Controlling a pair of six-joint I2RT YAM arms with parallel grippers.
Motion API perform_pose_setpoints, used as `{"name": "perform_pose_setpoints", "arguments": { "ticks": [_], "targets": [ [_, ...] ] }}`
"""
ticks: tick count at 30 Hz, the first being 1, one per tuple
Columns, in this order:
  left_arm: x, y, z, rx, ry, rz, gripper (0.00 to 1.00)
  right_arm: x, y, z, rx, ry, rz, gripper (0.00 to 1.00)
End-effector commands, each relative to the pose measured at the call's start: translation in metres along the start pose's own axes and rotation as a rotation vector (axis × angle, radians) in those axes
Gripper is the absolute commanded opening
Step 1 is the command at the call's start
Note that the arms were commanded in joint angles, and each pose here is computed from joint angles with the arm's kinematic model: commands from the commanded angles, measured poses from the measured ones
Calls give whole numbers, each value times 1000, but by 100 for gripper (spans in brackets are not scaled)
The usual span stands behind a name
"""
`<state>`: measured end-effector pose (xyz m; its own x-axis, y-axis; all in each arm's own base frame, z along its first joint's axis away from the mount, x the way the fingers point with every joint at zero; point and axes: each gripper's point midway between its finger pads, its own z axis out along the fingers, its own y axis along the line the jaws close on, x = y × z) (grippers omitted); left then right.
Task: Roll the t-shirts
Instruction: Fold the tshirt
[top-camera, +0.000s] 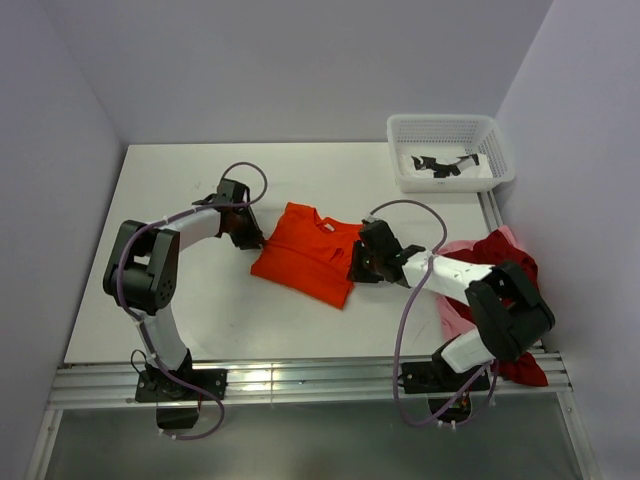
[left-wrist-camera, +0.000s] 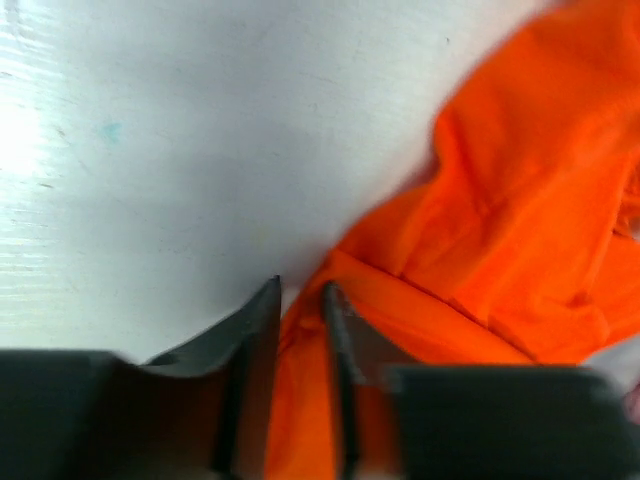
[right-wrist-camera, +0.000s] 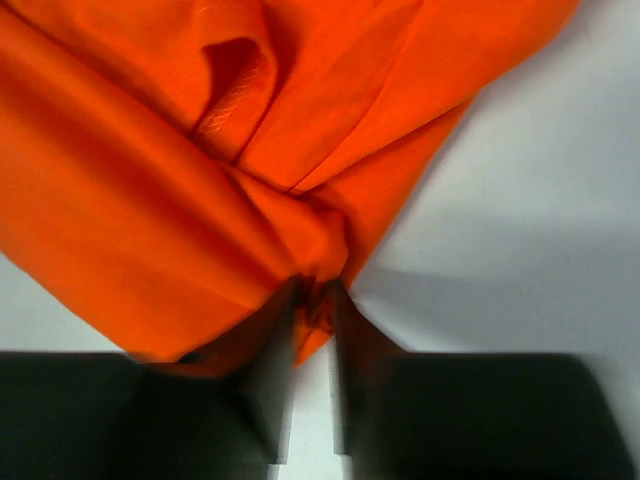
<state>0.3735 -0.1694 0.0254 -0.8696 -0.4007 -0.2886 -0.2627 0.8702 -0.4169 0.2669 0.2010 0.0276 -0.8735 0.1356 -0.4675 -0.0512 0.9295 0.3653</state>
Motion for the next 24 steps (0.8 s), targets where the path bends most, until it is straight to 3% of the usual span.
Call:
{"name": "perform_pose_setpoints", "arguments": {
  "ticks": [1, 7, 12, 14, 15, 16, 18, 24],
  "targets": [
    [-23, -5, -12, -11, -101, 27, 32, 5, -16, -12, 79, -39, 17, 36],
    [-45, -20, -52, 15, -211, 28, 54, -22, -18, -41, 116, -158, 31, 53],
    [-51, -27, -88, 45, -282, 35, 64, -38, -10, -63, 86, -224, 19, 58],
    [-49, -28, -104, 65, -308, 34, 79, -40, -5, -69, 65, -237, 2, 63],
    [-52, -17, -109, 12, -342, 19, 98, -41, -3, -71, 54, -241, -31, 64],
    [-51, -14, -120, 9, -370, -10, 99, -41, -1, -73, 43, -243, -44, 71],
    [-50, -9, -128, 12, -403, -42, 99, -44, 7, -79, 17, -274, -84, 98],
    [-24, 11, -129, 143, -385, -105, 97, -48, 31, -94, -62, -353, -156, 100]
  ]
}}
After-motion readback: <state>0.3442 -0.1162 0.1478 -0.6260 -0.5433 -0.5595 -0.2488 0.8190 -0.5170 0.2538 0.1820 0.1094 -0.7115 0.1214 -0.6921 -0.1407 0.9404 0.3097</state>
